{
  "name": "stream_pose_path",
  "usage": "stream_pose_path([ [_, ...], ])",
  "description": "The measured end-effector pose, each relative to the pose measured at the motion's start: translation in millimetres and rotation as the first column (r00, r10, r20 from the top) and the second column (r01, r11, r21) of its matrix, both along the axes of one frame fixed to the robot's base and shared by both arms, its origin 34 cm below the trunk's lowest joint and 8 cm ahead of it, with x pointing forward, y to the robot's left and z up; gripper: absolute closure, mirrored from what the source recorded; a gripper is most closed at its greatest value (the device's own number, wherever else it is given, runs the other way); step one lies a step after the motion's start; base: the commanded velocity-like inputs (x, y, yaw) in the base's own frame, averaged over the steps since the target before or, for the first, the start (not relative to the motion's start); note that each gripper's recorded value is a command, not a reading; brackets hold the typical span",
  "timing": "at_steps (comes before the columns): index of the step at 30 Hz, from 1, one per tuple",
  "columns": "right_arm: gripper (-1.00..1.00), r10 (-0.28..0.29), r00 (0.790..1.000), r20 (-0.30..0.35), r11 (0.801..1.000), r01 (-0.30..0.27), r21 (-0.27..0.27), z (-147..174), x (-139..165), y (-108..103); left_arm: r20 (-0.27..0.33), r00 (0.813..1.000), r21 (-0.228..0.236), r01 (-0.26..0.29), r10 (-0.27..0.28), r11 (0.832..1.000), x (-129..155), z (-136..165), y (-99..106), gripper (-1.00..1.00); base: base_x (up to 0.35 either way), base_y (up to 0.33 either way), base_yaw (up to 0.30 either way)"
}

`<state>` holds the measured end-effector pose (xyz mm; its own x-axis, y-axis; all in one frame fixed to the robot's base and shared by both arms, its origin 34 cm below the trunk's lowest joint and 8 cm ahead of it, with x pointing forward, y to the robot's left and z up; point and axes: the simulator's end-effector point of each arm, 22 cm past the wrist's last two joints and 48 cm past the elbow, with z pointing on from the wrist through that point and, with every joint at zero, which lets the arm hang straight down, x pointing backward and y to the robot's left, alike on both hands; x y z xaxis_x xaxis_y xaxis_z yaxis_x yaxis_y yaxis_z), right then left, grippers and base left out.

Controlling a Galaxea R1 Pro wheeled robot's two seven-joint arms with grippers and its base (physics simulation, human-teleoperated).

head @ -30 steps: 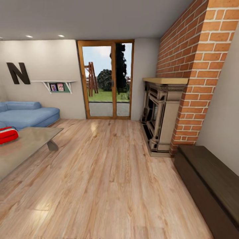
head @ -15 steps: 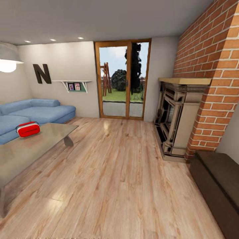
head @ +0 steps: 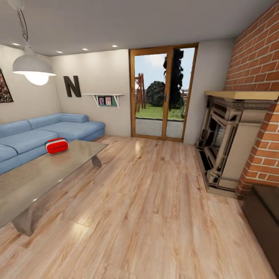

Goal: Turn on the radio receiver that's on the table in the living room.

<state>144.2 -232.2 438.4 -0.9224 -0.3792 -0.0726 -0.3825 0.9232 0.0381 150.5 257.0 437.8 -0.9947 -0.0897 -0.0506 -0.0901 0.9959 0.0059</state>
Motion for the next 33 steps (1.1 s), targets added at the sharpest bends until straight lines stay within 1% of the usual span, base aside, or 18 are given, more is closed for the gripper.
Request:
stream_pose_path([
  [29, -1.0, 0.0, 1.0, 0.0, 1.0, 0.0, 0.0, 0.0, 0.0, 0.0, 0.0, 1.0, -0.002, 0.003, -0.003, 1.0, 0.0, 0.0, -0.4, -1.0, 0.0, 0.0, 0.274],
  [33, -1.0, 0.001, 1.0, 0.001, 1.0, -0.001, 0.0, 0.0, 0.1, -0.9, 0.0, 1.0, -0.001, 0.004, -0.004, 1.0, 0.0, 0.0, 0.3, -1.0, 0.201, 0.0, 0.075],
])
